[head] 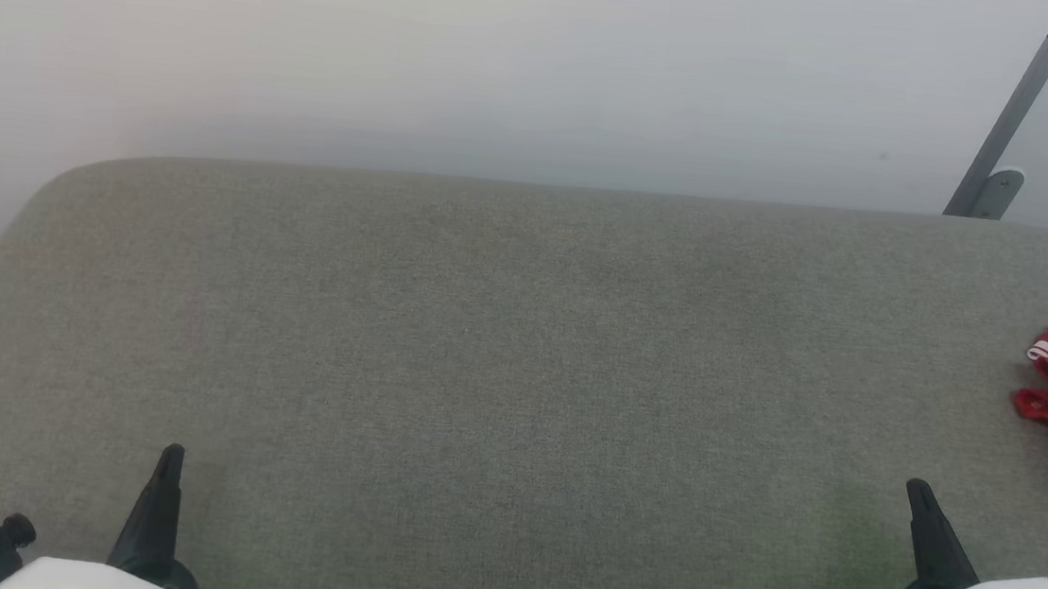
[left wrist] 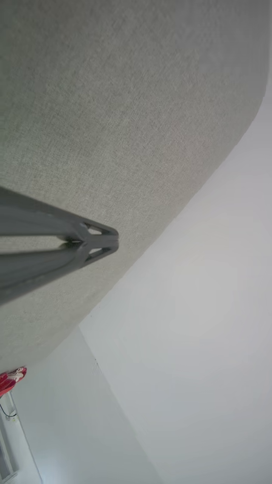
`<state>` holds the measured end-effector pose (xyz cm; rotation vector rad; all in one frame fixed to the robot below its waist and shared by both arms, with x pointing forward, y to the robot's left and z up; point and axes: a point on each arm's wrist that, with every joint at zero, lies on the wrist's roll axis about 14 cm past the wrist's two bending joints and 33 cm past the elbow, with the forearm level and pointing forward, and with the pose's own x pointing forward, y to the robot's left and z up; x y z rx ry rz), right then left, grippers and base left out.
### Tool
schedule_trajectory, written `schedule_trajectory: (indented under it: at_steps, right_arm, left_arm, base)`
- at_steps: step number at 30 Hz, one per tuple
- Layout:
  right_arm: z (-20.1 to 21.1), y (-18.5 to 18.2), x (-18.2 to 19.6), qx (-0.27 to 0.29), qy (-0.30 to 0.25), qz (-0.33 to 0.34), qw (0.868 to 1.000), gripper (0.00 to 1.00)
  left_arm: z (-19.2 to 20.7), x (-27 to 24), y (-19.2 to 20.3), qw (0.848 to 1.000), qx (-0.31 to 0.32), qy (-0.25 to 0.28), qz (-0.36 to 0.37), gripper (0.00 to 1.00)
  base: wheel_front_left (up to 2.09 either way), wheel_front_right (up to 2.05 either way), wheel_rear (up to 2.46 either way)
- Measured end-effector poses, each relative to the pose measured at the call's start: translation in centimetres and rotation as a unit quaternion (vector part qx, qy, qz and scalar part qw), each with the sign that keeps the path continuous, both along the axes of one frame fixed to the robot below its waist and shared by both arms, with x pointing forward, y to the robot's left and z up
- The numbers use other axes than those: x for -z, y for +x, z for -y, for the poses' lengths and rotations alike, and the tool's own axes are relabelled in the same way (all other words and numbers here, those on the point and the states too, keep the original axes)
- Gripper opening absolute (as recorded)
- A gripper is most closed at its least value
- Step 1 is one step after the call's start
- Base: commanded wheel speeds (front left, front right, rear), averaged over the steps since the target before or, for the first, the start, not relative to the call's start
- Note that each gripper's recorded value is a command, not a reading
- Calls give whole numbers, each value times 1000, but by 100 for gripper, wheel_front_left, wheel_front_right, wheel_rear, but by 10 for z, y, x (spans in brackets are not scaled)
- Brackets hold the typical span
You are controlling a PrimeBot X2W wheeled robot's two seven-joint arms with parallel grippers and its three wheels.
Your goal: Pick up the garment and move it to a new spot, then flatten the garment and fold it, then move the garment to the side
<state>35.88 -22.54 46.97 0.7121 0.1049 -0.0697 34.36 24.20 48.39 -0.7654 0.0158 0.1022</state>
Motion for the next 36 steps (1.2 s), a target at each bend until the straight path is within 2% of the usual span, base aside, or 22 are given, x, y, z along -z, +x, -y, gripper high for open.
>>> schedule_trajectory:
  at_steps: [17,36]
  right_arm:
    - [-4,7,-7,13,106,11,994,0]
    - [-12,15,-16,17,211,24,977,0]
  left_arm:
    - [8,-1,10,995,-3,-102,2,0]
    - [19,-4,20,979,2,-203,8,0]
  base:
    - [0,0,0]
    - [0,0,0]
